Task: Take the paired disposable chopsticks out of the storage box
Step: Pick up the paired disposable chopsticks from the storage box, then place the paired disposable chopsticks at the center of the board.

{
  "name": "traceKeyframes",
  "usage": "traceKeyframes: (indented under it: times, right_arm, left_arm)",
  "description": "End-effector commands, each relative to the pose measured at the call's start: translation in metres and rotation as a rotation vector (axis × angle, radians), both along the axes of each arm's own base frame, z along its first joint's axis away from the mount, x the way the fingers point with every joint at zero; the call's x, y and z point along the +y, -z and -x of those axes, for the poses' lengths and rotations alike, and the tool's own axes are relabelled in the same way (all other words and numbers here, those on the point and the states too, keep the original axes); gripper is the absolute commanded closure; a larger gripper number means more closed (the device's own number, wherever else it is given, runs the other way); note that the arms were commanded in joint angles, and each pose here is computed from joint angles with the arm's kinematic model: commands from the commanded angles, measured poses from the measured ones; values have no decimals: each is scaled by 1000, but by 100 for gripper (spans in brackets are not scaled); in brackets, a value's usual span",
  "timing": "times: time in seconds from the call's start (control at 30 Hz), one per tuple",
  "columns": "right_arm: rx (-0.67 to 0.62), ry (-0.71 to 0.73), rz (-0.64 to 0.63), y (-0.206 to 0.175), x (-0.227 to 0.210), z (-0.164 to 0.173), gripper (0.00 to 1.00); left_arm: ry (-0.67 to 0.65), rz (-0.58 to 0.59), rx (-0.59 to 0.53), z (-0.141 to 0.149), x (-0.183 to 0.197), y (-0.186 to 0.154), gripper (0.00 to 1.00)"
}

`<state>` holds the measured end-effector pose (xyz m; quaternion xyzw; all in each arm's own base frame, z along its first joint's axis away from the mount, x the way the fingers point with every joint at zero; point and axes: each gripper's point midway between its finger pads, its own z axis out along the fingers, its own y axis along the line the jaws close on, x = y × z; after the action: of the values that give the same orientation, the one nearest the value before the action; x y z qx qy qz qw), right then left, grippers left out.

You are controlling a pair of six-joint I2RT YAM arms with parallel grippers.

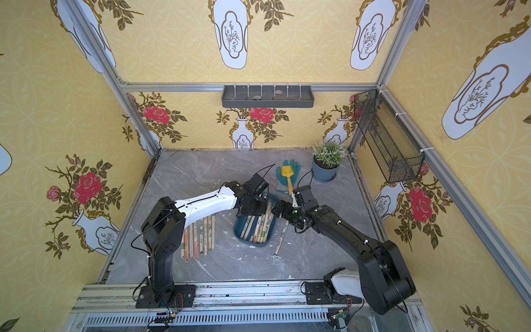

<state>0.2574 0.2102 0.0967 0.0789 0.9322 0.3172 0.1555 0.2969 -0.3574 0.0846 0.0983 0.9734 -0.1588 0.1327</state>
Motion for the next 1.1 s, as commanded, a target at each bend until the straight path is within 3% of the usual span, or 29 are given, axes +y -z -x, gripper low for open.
traceKeyframes:
  times: [0.0, 0.17, 0.3, 0.67, 1.07]
  right_arm:
    - [-16, -5, -3, -6, 2, -4, 2]
    - [-26, -11, -5, -10, 4, -8, 3]
    - [-32, -18, -10, -12, 8, -11, 2]
    - [-34, -31, -17, -13, 13, -15, 2]
    - [-32, -31, -18, -13, 14, -13, 3]
  left_arm:
    - [-8, -38, -43, -4, 13, -14, 100]
    - [-81, -61, -93, -10, 46, -36, 100]
    - [-177, -90, -91, -8, 82, -34, 100]
    - [-362, -210, -5, 17, 144, 22, 100]
    - [-408, -304, 42, 18, 179, 58, 100]
